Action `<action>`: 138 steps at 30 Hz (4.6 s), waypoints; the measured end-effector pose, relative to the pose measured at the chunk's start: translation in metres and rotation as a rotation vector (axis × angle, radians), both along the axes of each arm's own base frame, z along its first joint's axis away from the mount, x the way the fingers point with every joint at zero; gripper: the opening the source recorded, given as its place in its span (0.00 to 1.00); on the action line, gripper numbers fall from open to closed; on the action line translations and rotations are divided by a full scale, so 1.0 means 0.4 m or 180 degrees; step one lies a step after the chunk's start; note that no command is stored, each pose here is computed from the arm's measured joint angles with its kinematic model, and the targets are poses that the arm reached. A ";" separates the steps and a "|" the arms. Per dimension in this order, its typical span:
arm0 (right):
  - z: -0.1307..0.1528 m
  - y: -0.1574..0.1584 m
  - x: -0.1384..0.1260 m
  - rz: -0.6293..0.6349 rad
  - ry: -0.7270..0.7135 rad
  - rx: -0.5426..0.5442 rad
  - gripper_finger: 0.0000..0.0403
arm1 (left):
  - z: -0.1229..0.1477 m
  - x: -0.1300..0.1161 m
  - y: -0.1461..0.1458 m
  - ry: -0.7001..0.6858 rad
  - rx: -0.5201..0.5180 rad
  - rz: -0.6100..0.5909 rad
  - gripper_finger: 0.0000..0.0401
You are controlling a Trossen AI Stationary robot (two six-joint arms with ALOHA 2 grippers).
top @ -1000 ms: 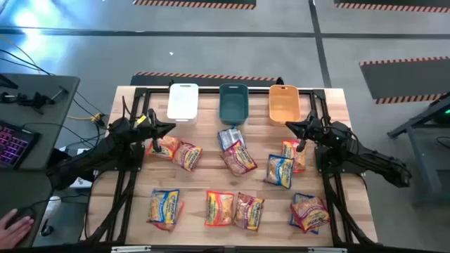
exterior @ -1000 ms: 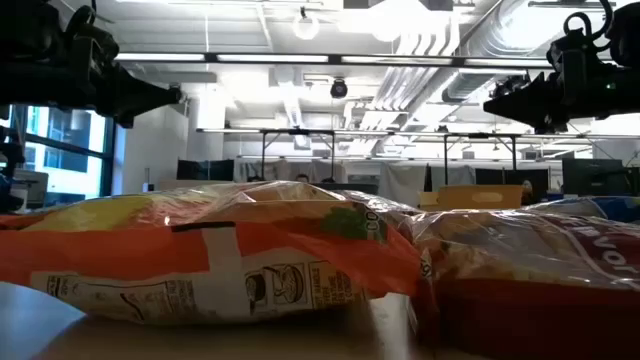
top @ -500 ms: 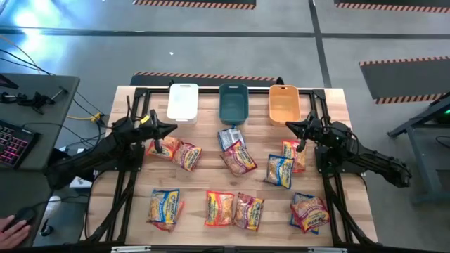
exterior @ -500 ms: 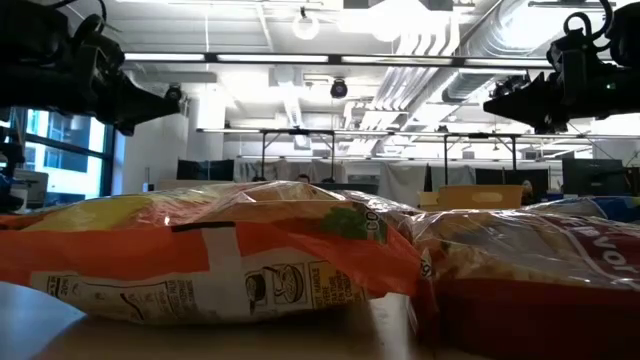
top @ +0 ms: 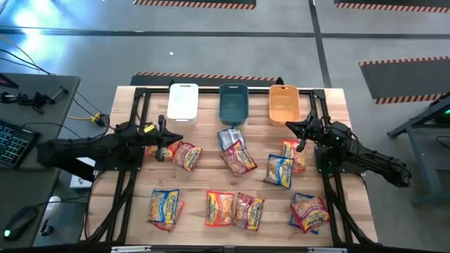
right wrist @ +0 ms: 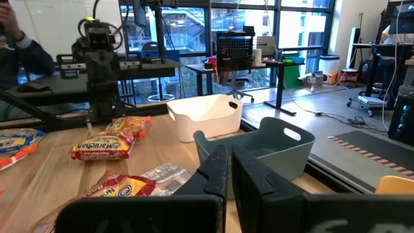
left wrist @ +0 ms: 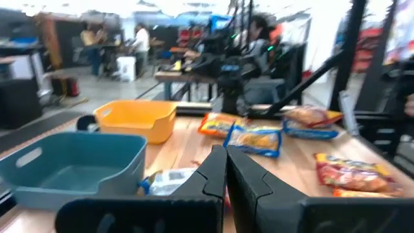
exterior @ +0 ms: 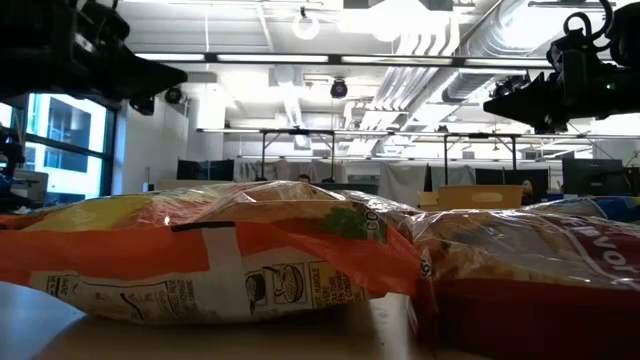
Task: Sort Maruchan noodles
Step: Put the red noodle pack into the white bin
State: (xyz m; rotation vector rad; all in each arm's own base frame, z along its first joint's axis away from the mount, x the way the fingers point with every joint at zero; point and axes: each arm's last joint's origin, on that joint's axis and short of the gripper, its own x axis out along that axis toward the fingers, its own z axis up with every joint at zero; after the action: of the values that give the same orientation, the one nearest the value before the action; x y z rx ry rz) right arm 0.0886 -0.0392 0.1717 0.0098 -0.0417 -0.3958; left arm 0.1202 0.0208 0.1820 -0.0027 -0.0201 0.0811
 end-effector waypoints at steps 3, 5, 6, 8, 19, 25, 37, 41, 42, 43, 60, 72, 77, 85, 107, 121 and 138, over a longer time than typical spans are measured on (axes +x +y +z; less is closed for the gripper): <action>0.000 0.000 0.000 0.0001 0.0000 0.0000 0.01 | 0.012 0.027 -0.007 0.0190 -0.0032 0.0127 0.00; 0.000 0.000 0.000 0.0002 0.0000 0.0000 0.01 | 0.022 0.050 -0.011 0.0328 -0.0080 0.0162 0.00; 0.000 0.000 0.000 0.0001 0.0000 0.0000 0.01 | 0.027 0.063 -0.013 0.0391 -0.0123 0.0178 0.00; 0.000 0.000 0.000 0.0002 0.0000 0.0000 0.01 | 0.035 0.095 -0.015 0.0550 -0.0197 0.0170 0.00; 0.000 0.000 0.000 0.0003 -0.0005 0.0011 0.01 | 0.056 0.344 0.000 0.1556 -0.0353 0.0072 0.07; -0.002 0.000 0.000 0.0009 0.0019 0.0040 0.01 | 0.046 0.485 0.014 0.2131 -0.0523 0.0124 0.19; -0.002 0.000 0.000 0.0019 0.0013 0.0033 0.01 | 0.002 0.672 0.040 0.2662 -0.0608 0.0291 0.50; -0.002 0.000 0.000 0.0019 0.0013 0.0032 0.01 | -0.011 0.700 0.074 0.2782 -0.0761 0.0469 0.55; -0.002 0.000 0.000 0.0019 0.0013 0.0032 0.01 | -0.016 0.704 0.080 0.2809 -0.0802 0.0438 0.56; -0.002 0.000 0.000 0.0017 0.0013 0.0032 0.01 | -0.020 0.709 0.086 0.2818 -0.0857 0.0379 0.56; -0.002 0.000 0.000 0.0018 0.0015 0.0033 0.01 | -0.064 0.727 0.131 0.2919 -0.1131 -0.0145 0.50; -0.002 0.000 0.000 0.0017 0.0015 0.0033 0.01 | -0.063 0.738 0.130 0.2783 -0.0891 -0.0400 0.19; -0.002 0.000 0.000 0.0017 0.0015 0.0033 0.01 | -0.064 0.737 0.129 0.2785 -0.0803 -0.0496 0.02; -0.002 0.000 0.001 0.0017 0.0019 0.0033 0.01 | 0.043 0.707 0.125 0.2581 -0.0551 -0.0482 0.00; -0.004 0.000 0.001 0.0016 0.0045 0.0031 0.01 | 0.312 0.284 0.121 0.1528 0.0355 0.1455 0.00; -0.002 0.000 0.001 0.0012 0.0047 -0.0044 0.01 | 0.190 0.108 0.295 0.0553 0.0732 0.1979 0.00; -0.002 0.000 0.000 0.0012 0.0045 -0.0035 0.01 | 0.278 0.144 0.205 0.0193 -0.1078 0.0309 0.00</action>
State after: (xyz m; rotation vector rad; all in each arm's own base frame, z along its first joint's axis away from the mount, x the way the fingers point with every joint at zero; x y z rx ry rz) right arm 0.0888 -0.0391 0.1709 -0.0036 -0.0300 -0.3919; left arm 0.1777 0.1028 0.2932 -0.3381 0.0544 0.1809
